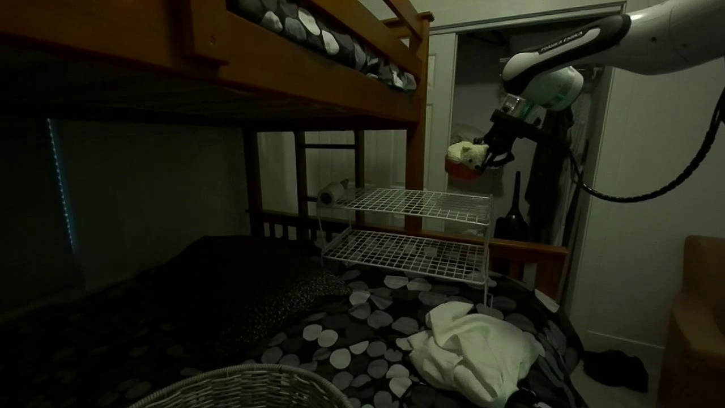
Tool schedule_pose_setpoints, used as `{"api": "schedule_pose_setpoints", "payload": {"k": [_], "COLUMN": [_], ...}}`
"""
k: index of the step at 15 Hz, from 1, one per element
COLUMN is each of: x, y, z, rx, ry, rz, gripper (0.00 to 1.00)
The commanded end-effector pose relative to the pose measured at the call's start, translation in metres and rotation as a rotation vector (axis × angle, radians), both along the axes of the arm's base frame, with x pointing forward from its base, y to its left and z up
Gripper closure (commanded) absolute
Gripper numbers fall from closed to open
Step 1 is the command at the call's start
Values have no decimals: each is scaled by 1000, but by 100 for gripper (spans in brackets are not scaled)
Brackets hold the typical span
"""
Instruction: Put the red bowl and teddy bear on the top shelf of the rack
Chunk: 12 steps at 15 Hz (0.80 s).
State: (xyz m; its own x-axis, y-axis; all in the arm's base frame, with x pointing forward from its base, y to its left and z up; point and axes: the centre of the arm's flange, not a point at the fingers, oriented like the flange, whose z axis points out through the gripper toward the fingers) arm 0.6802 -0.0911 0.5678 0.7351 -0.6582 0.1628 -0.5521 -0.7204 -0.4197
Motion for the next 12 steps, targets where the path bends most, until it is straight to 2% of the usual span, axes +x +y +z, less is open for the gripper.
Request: {"api": "schedule_pose_setpoints", "payload": {"k": [1, 4, 10, 11, 12], "x": [39, 53, 66, 66, 65], "y": [12, 24, 29, 29, 26], "z": [-3, -23, -63, -67, -67], "rx": [-14, 4, -2, -11, -18], "ry": [5, -87, -39, -20, -16], "rz": [-53, -139, -222, -231, -240], "gripper": [99, 99, 99, 71, 71]}}
